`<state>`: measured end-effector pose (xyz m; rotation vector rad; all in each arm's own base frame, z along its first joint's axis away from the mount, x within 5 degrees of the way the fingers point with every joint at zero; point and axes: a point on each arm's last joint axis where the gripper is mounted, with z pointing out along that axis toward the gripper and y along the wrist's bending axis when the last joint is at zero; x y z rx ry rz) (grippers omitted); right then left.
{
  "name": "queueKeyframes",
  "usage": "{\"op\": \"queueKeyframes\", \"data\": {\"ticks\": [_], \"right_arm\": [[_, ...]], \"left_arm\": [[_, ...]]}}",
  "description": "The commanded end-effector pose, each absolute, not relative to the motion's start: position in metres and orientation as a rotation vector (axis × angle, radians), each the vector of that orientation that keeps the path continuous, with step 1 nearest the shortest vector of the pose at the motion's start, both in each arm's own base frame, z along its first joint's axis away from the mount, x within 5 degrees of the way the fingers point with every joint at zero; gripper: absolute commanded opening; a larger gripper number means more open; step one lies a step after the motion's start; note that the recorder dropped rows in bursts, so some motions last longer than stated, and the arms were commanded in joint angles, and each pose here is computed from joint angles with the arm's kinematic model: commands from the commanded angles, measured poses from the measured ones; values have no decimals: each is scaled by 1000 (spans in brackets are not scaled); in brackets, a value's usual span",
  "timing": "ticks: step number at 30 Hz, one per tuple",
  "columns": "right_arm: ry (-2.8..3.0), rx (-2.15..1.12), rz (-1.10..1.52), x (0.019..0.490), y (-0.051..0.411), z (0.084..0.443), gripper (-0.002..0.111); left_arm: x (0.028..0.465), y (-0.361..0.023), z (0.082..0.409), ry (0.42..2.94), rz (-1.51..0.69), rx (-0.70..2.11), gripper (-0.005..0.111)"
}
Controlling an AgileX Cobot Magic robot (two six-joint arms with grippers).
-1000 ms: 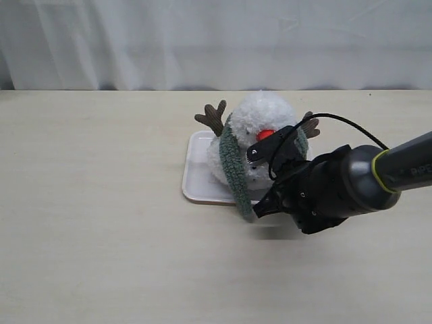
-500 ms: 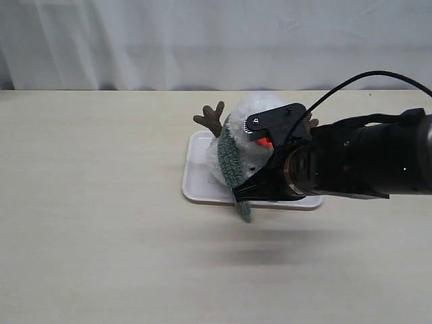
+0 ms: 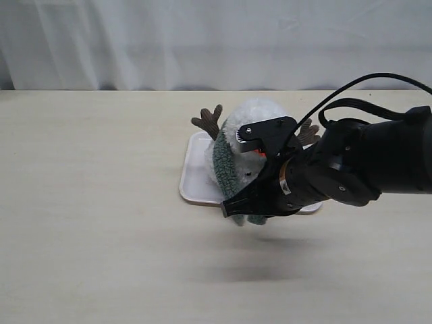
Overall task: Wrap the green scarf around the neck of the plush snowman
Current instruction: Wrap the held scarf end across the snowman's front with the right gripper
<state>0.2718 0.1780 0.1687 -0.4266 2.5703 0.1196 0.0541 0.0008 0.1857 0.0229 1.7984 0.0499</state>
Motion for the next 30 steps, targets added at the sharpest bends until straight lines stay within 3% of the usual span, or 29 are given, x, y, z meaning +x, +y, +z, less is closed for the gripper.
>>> {"op": "queueKeyframes", "data": {"ticks": [1,6,9,25,28,30], "right_arm": [[2568,-426,128,272,177,169,29],[2581,-402,156,271,179,169,58],[2582,-395,201,270,182,168,63],[2561,-425,314,282,199,122,61],[2540,-424,331,283,200,124,45],[2529,-465,317,284,200,124,29]], "left_arm": [[54,1,185,1791,42,13,0],[54,1,185,1791,42,13,0],[54,1,185,1791,42,13,0],[54,1,185,1791,42,13,0],[54,1,185,1791,42,13,0],[54,1,185,1791,42,13,0]]}}
